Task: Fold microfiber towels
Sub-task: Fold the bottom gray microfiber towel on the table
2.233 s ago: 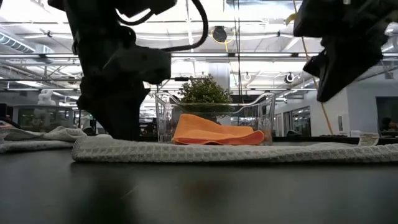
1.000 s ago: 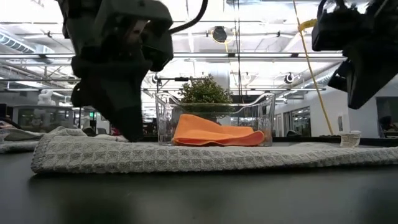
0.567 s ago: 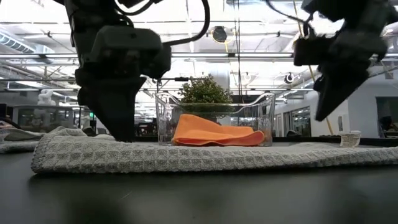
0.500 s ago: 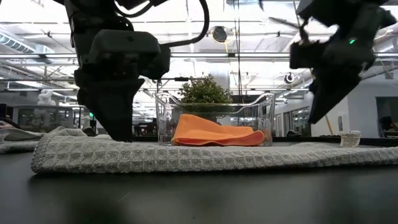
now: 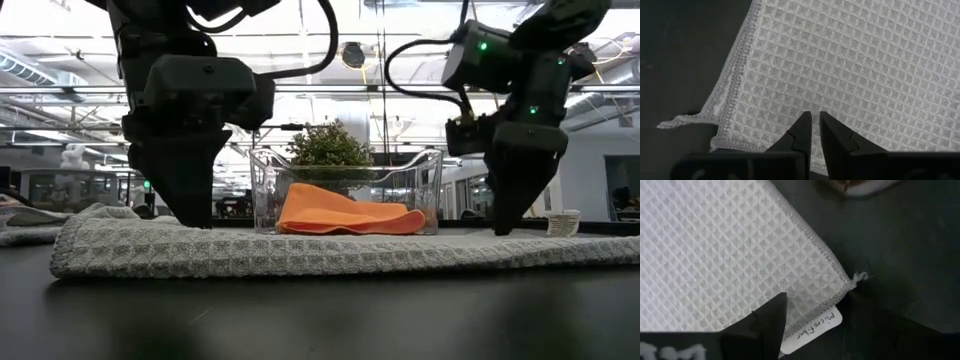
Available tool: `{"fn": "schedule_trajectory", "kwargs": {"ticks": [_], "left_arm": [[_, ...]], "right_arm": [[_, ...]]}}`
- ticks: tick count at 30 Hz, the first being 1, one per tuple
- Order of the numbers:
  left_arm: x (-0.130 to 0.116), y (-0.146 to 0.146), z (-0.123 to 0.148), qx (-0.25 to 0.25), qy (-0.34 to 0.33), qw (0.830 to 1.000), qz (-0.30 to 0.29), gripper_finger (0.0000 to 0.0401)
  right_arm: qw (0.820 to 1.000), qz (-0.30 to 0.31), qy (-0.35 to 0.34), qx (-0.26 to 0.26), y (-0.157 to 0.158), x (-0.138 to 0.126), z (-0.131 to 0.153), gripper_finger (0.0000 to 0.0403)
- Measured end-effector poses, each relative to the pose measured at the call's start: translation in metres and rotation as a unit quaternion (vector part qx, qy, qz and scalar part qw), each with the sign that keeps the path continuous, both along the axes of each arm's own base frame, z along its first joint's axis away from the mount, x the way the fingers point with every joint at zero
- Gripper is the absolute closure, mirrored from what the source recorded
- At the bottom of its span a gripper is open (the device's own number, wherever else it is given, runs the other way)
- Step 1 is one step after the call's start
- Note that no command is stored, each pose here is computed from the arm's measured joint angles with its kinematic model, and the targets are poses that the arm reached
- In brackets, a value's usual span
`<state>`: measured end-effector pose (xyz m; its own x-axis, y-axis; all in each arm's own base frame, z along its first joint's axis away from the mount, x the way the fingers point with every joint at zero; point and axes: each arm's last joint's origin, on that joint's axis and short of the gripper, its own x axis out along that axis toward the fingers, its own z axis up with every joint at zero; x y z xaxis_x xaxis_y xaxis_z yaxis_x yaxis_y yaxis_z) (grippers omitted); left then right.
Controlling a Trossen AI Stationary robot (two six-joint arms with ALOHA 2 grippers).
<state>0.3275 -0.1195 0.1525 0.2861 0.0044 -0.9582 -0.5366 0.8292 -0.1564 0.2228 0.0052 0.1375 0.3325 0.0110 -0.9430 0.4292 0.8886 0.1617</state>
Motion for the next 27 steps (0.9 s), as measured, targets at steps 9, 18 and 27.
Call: {"fn": "schedule_trajectory", "kwargs": {"ticks": [9,18,27], "left_arm": [[0.0,0.0,0.0,-0.001,0.001,1.0,0.003,0.0364],[0.001,0.003,0.0,-0.001,0.001,1.0,0.008,0.0364],[0.004,0.012,0.0,-0.001,-0.003,1.0,0.018,0.0364]], "right_arm": [[0.999,0.028,0.018,-0.011,-0.002,0.003,-0.008,0.0204],[1.0,-0.013,-0.01,-0.004,-0.01,-0.013,0.018,0.0204],[0.999,-0.034,-0.008,0.027,-0.015,-0.02,0.02,0.0204]]}}
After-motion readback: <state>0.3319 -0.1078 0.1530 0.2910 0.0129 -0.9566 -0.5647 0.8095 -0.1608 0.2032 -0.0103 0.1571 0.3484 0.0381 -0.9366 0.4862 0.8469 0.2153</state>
